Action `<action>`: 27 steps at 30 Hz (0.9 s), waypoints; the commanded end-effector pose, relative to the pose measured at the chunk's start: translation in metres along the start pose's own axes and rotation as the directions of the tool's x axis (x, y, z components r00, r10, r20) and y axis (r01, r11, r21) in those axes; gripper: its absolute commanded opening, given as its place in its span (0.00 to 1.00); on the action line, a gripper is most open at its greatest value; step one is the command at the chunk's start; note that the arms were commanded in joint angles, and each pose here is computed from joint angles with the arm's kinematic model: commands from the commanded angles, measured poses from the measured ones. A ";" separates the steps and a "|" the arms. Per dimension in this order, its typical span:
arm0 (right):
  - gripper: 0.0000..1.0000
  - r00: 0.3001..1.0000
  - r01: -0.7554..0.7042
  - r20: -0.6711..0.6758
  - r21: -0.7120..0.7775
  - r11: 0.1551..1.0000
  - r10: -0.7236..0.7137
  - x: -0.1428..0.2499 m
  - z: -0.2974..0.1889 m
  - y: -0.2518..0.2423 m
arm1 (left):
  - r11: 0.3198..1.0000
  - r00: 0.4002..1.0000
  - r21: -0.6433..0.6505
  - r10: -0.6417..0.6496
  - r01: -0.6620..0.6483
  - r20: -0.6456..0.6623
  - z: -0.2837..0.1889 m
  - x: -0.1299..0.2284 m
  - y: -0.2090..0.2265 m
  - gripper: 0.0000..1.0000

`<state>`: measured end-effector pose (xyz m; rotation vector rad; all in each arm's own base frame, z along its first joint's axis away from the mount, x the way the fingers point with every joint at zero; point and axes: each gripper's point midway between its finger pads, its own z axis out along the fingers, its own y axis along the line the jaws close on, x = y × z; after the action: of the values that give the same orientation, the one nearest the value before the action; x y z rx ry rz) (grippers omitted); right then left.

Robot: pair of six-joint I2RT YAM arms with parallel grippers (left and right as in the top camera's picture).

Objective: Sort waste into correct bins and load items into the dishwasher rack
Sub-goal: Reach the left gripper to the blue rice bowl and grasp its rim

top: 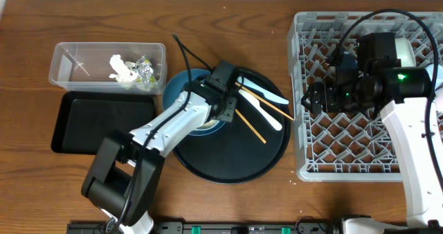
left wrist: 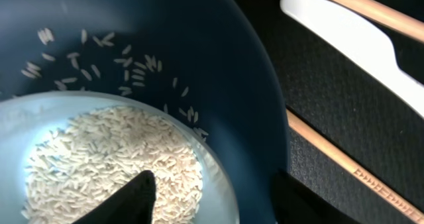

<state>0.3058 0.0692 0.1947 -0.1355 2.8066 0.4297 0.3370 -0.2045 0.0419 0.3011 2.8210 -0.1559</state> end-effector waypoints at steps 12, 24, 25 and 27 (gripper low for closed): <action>0.85 1.000 0.026 -0.006 -0.001 1.000 -0.026 0.003 -0.002 0.005 | 0.999 0.997 -0.034 0.010 -0.013 -0.081 0.019 0.017 0.003 0.45; 0.84 1.000 0.025 -0.008 0.011 1.000 -0.025 0.004 -0.002 0.003 | 1.000 0.999 -0.024 0.011 -0.012 -0.052 0.008 0.011 0.002 0.11; 0.85 1.000 0.025 -0.008 0.011 1.000 -0.025 0.004 -0.002 0.003 | 1.000 0.999 -0.021 0.010 -0.011 -0.045 0.006 0.010 0.001 0.10; 0.85 1.000 0.025 -0.008 0.011 1.000 -0.025 0.004 -0.002 0.003 | 1.000 1.000 -0.015 0.010 -0.010 -0.028 0.000 0.007 0.000 0.06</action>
<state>0.3033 0.0672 0.1933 -0.1311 2.8206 0.4152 0.3271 -0.2004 0.0261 0.3211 2.8809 -0.1058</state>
